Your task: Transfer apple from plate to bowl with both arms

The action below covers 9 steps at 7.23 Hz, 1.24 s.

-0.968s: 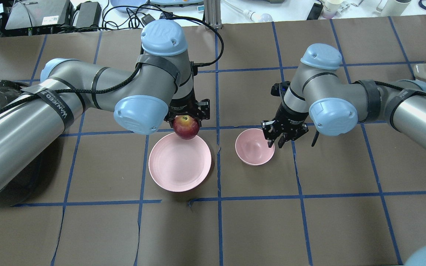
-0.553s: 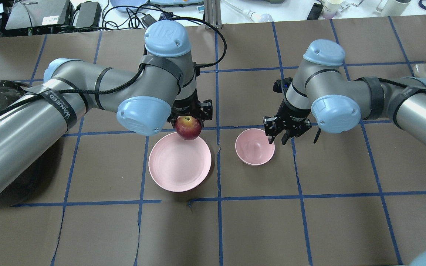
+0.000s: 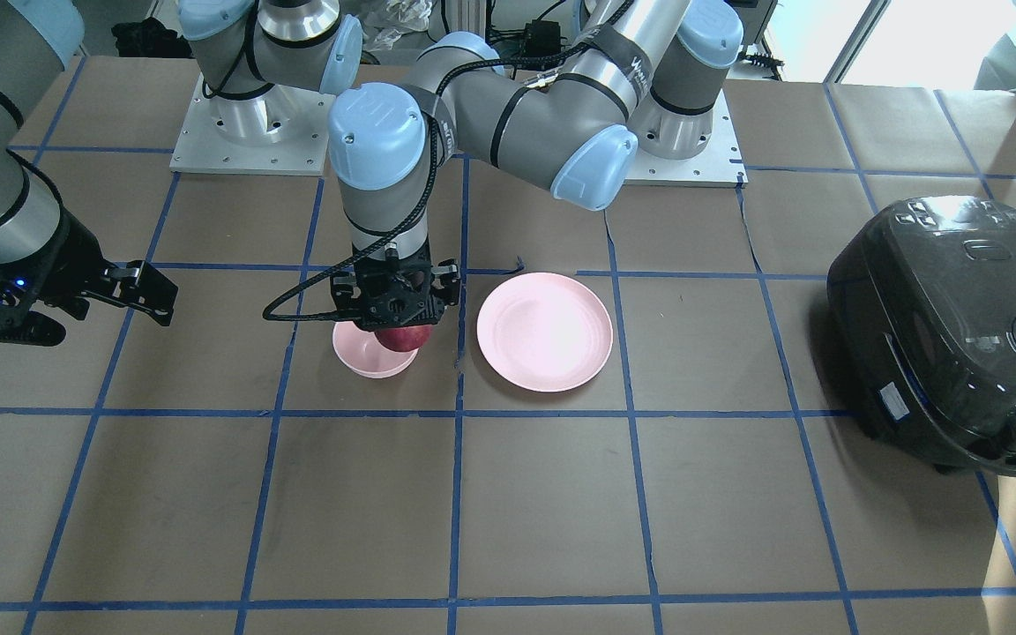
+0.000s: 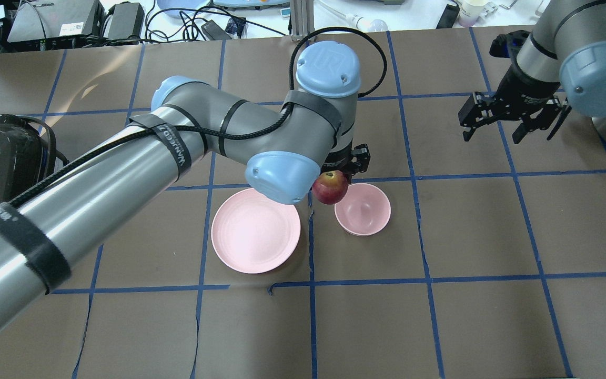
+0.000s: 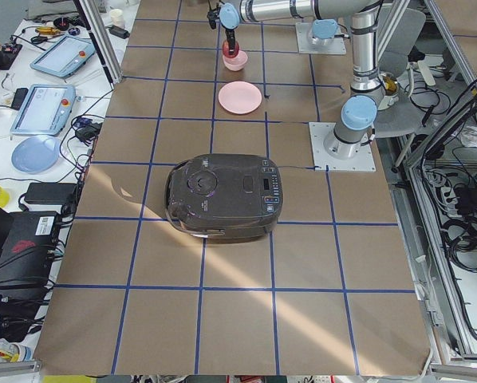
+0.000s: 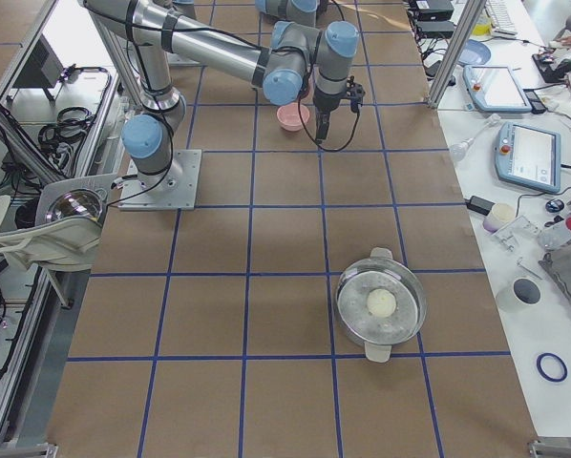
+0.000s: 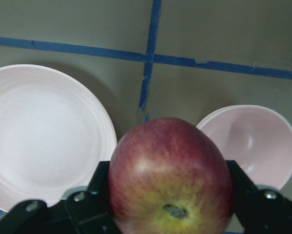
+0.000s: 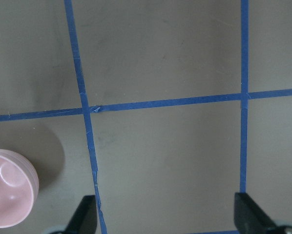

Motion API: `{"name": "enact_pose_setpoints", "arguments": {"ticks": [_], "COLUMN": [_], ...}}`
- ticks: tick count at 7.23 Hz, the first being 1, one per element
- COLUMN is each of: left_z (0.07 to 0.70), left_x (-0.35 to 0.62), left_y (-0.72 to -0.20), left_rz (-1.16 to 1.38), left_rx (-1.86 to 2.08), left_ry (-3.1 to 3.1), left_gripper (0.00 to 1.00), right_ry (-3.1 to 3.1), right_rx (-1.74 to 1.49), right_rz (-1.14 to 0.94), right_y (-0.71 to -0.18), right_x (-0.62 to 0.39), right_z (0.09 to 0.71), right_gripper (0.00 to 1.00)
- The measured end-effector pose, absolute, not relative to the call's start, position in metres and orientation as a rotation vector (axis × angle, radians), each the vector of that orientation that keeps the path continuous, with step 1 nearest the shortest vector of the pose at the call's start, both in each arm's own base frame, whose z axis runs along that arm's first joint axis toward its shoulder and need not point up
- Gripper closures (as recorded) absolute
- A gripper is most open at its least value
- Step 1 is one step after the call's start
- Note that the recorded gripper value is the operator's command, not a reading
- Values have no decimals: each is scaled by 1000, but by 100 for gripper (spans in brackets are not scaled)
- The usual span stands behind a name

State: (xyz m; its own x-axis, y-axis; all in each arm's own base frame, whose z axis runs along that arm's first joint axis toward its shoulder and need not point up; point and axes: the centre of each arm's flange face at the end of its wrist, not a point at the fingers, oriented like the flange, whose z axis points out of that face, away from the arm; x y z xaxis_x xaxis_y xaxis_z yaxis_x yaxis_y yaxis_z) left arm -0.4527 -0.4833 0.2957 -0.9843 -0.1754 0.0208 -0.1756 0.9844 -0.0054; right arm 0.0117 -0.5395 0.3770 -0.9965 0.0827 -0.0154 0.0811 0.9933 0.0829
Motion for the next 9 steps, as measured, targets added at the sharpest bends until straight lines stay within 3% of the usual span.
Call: {"name": "enact_pose_setpoints", "arguments": {"ticks": [9], "left_z": [234], "left_x": [-482], "left_y": [-470], "left_rz": [-111], "left_rx": [280], "left_ry": [-3118], "left_gripper": [63], "right_ry": [3108], "right_rx": [153], "right_rz": [134], "right_y": [-538], "right_x": [11], "right_z": [373], "right_gripper": [0]}}
